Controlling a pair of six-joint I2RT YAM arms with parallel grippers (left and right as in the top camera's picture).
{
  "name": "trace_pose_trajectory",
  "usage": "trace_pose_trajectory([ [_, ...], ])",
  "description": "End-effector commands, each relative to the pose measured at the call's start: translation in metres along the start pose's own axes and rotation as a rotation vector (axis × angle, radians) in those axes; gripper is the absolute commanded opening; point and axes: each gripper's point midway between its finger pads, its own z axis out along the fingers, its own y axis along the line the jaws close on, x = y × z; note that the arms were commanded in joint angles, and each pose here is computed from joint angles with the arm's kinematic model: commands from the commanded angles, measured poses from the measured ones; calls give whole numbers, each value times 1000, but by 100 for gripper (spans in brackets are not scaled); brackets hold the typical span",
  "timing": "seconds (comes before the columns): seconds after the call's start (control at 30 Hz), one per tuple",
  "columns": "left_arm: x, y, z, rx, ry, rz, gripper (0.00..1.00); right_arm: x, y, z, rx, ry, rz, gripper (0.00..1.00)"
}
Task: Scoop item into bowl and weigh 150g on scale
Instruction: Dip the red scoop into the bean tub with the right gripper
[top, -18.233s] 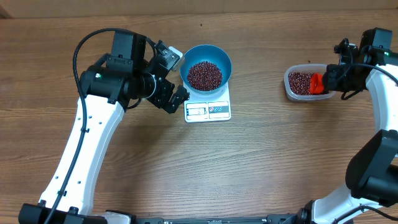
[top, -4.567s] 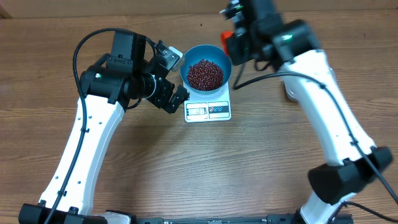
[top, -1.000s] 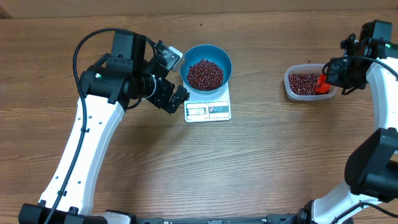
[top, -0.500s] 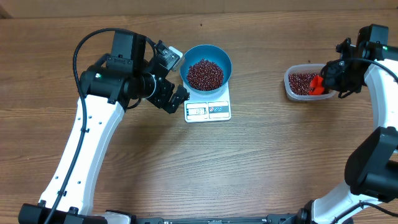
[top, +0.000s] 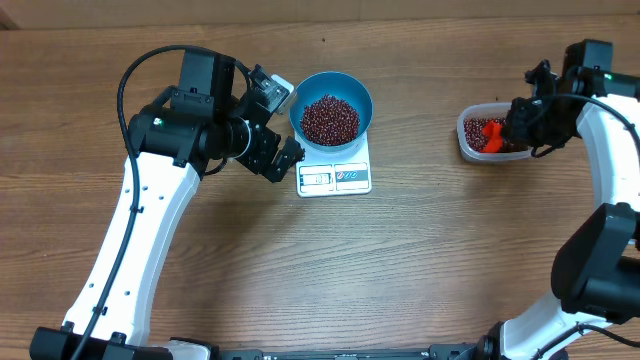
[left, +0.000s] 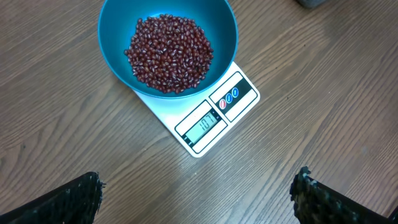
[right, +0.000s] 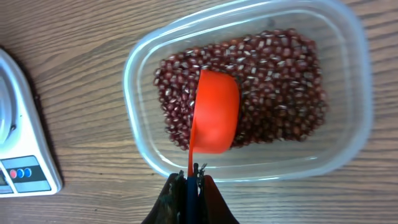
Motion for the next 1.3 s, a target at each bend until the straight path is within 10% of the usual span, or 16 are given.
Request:
trace_pose_trajectory([
  [0.0, 0, 0, -7, -13, -11, 24, 99, 4, 11, 5, -42, 15, -15, 4],
  [1.27, 0, 0, -7, -13, -11, 23, 100, -11, -29, -40, -406, -137, 188, 4],
])
